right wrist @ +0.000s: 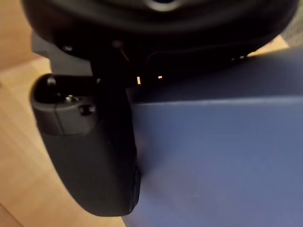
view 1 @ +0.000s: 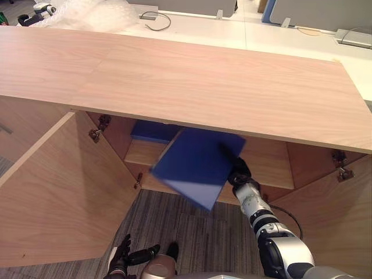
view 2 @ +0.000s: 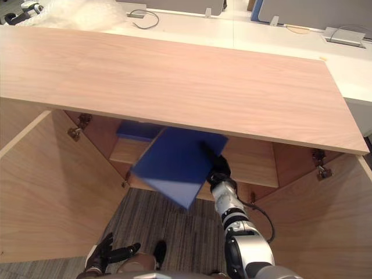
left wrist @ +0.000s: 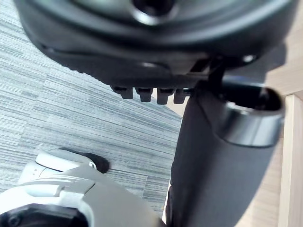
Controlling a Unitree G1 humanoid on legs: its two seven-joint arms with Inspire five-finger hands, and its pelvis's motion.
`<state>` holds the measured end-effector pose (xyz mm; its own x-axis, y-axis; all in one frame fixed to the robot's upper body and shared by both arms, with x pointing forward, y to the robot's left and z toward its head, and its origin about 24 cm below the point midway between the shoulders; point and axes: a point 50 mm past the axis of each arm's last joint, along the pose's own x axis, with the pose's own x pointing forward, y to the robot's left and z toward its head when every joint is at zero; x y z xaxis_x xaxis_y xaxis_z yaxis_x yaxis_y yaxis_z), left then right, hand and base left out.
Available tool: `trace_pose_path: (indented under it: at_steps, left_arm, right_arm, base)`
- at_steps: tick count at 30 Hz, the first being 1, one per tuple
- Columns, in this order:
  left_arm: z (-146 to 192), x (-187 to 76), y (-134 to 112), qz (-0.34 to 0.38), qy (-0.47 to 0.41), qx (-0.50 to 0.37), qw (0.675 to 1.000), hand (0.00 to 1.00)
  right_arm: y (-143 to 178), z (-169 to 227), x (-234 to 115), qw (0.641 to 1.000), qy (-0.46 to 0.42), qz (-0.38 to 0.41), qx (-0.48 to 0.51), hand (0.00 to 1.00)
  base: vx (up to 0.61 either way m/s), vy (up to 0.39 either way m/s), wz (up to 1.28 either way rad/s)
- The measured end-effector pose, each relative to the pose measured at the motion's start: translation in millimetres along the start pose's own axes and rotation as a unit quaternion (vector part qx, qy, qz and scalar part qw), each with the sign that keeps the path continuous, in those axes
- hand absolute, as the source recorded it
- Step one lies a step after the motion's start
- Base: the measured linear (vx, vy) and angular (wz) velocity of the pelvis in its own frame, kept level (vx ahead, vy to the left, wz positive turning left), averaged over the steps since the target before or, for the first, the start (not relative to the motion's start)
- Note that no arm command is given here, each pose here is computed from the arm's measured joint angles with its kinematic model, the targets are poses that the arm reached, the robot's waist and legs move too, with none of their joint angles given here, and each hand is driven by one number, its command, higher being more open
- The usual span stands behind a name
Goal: Walk over to the cabinet, pick up the folder, carry it to the office cabinet, place the folder inside the office cabinet, then close the office cabinet door
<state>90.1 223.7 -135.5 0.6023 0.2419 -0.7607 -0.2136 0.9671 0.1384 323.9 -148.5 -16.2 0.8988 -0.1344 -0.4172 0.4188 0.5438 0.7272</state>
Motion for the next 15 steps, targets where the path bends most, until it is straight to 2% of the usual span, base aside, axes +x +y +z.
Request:
trace_pose_path:
  at_steps: [3,6,15]
  left_arm:
    - [3.7,0.3,-2.5,-0.002,-0.008,-0.007,1.000,1.00]
    - [4.9,0.2,-3.2,-0.003,-0.010,-0.008,1.000,1.00]
    - [10.2,-0.1,-7.5,-0.010,-0.018,-0.011,1.000,1.00]
  right_arm:
    - [10.8,18.2,-1.3,0.988,-0.051,0.013,0.143,0.00]
    - [17.2,30.9,-4.3,0.966,-0.091,0.023,0.239,0.00]
    - [-8.0,48.2,-10.2,0.897,-0.167,-0.027,0.408,0.00]
  base:
    - [0.01,-0.022,0.19]
    - [-0.02,-0.051,0.08]
    - [-0.02,-0.052,0.00]
